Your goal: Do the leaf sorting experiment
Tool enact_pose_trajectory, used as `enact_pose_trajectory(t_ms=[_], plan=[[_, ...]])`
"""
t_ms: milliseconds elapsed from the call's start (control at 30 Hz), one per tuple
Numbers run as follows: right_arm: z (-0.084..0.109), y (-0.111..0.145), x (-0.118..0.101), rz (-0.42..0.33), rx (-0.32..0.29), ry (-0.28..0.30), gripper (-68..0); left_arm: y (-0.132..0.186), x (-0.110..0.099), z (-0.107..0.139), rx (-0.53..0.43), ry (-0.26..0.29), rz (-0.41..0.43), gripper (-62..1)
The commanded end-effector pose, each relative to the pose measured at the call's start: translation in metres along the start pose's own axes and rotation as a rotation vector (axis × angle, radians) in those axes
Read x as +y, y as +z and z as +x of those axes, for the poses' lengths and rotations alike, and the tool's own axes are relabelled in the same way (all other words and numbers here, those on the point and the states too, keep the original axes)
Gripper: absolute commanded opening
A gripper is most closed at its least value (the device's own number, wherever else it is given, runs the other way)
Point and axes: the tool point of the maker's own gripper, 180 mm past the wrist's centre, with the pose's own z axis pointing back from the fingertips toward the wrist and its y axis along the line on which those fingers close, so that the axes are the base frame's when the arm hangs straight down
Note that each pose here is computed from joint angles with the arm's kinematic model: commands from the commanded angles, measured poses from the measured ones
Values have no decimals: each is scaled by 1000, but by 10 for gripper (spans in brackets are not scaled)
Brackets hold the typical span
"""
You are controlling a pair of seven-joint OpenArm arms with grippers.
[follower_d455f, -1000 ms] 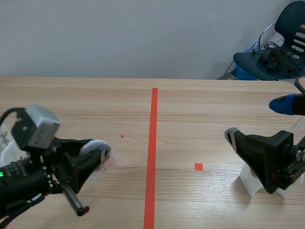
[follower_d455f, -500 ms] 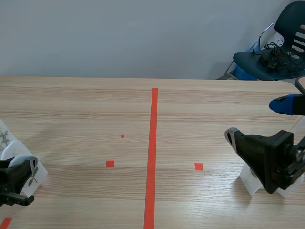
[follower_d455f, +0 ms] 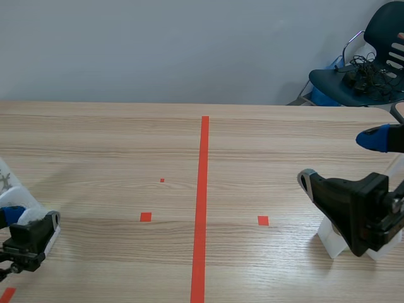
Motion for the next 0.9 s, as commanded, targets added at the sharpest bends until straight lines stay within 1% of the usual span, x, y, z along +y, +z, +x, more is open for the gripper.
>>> enact_pose_trajectory(t_ms=[0, 67, 100, 167, 267, 333, 400, 433, 533, 600, 633, 667, 733, 767, 867], plan=[[5, -1, -2, -4, -17, 6, 4, -1, -4, 16, -51, 0, -20, -113], [5, -1, -2, -4, -17, 6, 4, 1, -6, 24, -63, -3, -49, -103], [5, -1, -2, -4, -17, 6, 4, 3, -9, 30, -71, 9, -75, -103], [5, -1, -2, -4, -17, 6, 4, 9, -14, 47, -98, 18, -129, -103], [5, -1, -2, -4, -17, 6, 4, 20, -27, 77, -135, -4, -219, -103], [5, -1, -2, -4, -17, 6, 4, 30, -40, 99, -167, -17, -284, -103], [5, -1, -2, -4, -18, 6, 4, 40, -56, 120, -196, -46, -351, -102], [5, -1, -2, -4, -18, 6, 4, 43, -62, 129, -206, -68, -367, -101], [5, -1, -2, -4, -18, 7, 4, 51, -90, 147, -207, -151, -433, -101], [6, -1, -2, -4, -21, 7, 4, 57, -110, 159, -221, -195, -481, -101], [6, -1, -2, -4, -21, 7, 4, 60, -119, 164, -229, -216, -503, -98], [6, -1, -2, -4, -21, 7, 4, 63, -129, 167, -230, -237, -523, -79], [6, -1, -2, -4, -21, 7, 4, 70, -145, 172, -233, -259, -561, -20], [6, -1, -2, -4, -21, 7, 4, 72, -150, 172, -235, -259, -577, 7], [6, -1, -2, -4, -21, 7, 4, 78, -163, 162, -207, -229, -614, 14]])
